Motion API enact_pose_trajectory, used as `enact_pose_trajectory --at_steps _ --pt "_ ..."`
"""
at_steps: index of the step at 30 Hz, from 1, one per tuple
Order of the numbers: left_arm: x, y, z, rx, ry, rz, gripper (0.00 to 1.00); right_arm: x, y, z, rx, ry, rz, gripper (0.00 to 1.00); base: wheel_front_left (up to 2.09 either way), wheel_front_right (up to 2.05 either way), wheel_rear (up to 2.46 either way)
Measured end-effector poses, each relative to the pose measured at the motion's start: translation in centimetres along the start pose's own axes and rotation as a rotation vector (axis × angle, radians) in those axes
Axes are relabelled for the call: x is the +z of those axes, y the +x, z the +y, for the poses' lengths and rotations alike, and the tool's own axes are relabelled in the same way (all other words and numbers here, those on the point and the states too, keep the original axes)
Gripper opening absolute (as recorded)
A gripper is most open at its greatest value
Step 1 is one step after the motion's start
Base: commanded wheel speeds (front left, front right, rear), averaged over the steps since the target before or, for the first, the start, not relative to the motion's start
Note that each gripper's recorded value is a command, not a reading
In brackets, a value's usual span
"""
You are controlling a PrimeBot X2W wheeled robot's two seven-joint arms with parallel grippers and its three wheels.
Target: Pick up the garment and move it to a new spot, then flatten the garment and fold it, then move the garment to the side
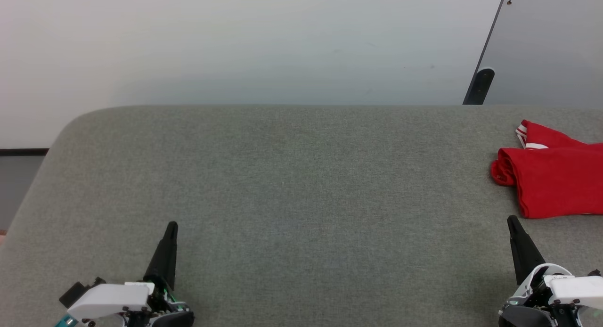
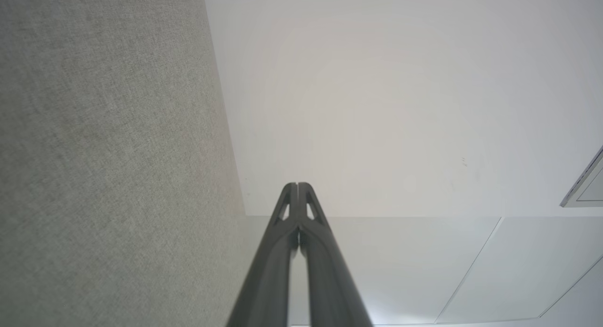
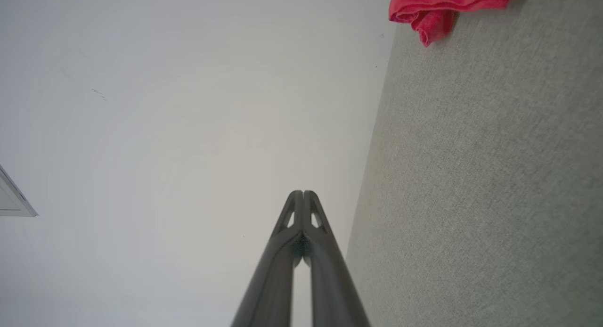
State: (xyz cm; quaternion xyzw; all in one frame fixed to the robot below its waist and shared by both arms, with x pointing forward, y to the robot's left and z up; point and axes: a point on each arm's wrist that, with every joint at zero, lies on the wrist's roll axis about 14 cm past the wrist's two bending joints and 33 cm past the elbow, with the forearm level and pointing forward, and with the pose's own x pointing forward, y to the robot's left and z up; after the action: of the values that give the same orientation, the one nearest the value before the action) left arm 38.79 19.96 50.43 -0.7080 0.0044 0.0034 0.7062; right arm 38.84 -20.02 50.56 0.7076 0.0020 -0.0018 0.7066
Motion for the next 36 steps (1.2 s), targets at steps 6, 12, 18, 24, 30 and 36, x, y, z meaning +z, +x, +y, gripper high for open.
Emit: enact_pose_trajectory --at_steps 6,12,18,24,30,36 --pt "0.00 0.00 0.00 0.000 0.000 0.000 0.00 -0.01 0.00 -0.01 0.000 0.000 0.000 0.00 0.00 0.00 0.00" --pt "0.00 0.00 0.00 0.000 0.000 0.000 0.00 -0.01 0.00 0.00 0.000 0.000 0.000 0.00 0.00 0.00 0.00" --pt "0.00 0.00 0.00 0.000 0.000 0.000 0.00 -0.01 0.00 0.00 0.000 0.000 0.000 0.00 0.00 0.00 0.00" --pt "0.00 0.00 0.00 0.000 0.000 0.000 0.00 -0.01 0.00 0.00 0.000 0.000 0.000 0.00 0.00 0.00 0.00" --pt "0.00 0.00 0.00 0.000 0.000 0.000 0.00 -0.01 0.00 -0.01 0.000 0.000 0.000 0.00 0.00 0.00 0.00" --pt "0.00 0.00 0.00 0.000 0.000 0.000 0.00 -0.01 0.00 0.00 0.000 0.000 0.000 0.00 0.00 0.00 0.00"
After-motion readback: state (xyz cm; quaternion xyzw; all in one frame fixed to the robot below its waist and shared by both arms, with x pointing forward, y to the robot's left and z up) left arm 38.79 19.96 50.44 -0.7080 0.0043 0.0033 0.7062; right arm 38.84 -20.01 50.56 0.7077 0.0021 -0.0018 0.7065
